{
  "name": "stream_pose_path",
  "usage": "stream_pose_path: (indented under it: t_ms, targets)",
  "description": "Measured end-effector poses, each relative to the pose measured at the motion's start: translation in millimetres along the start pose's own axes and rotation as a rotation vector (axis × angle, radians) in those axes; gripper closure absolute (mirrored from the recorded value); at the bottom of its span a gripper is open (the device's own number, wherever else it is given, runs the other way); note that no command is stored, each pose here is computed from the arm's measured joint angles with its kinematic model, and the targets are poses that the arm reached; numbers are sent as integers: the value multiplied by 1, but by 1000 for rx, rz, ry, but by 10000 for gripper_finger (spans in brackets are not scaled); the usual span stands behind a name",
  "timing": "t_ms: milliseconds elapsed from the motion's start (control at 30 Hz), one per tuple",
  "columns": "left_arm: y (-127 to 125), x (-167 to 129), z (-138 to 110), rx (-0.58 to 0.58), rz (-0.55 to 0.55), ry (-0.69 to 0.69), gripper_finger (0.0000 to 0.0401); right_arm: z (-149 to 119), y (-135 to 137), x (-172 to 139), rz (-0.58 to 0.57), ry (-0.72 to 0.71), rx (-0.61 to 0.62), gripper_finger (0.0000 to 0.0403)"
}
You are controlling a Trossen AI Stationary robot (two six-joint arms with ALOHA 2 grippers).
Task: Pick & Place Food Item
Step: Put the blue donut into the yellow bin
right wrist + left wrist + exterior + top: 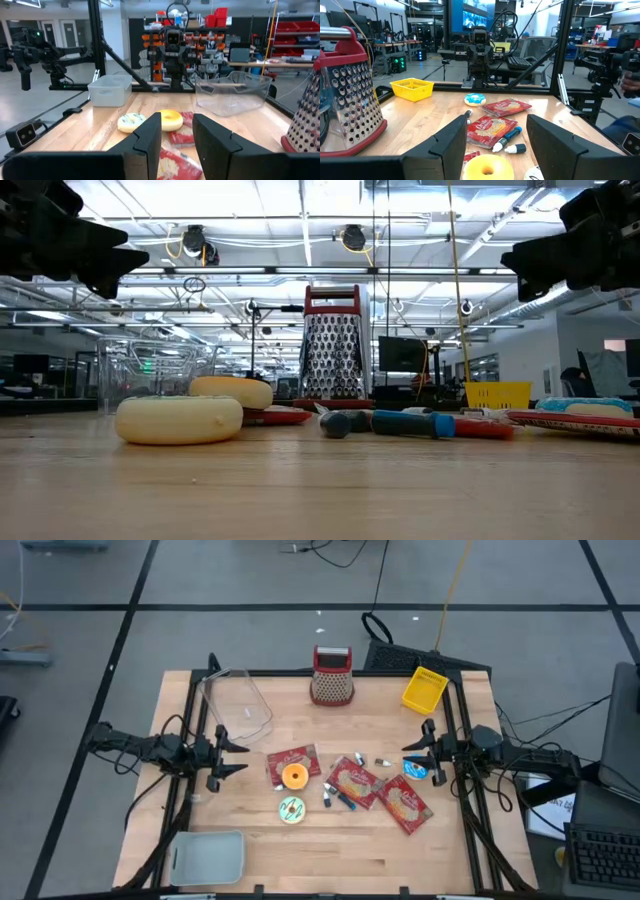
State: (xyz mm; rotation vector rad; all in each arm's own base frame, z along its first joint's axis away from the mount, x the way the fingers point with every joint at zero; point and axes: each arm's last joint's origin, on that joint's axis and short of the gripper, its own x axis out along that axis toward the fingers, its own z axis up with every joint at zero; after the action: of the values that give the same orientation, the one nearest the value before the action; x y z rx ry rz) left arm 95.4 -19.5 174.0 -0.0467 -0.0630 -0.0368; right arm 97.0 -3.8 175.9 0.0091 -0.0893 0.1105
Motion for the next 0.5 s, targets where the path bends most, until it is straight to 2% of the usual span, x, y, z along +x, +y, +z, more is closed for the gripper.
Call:
stream_pose_path:
  t_ms: [67,200,267,333,500]
  targets:
    - [0,0,0,0,0,-1,192,5,0,0,4,-46,44,303]
    - [0,0,0,0,0,-1,192,20,1,-2,42,-202,324,303]
    - [0,0,0,0,0,0,192,27,1,-4,72,-267,423,303]
    - [0,0,0,0,0,0,192,33,2,-6,95,-328,443,303]
    - [0,0,0,0,0,0,192,36,2,-7,68,-376,339,302]
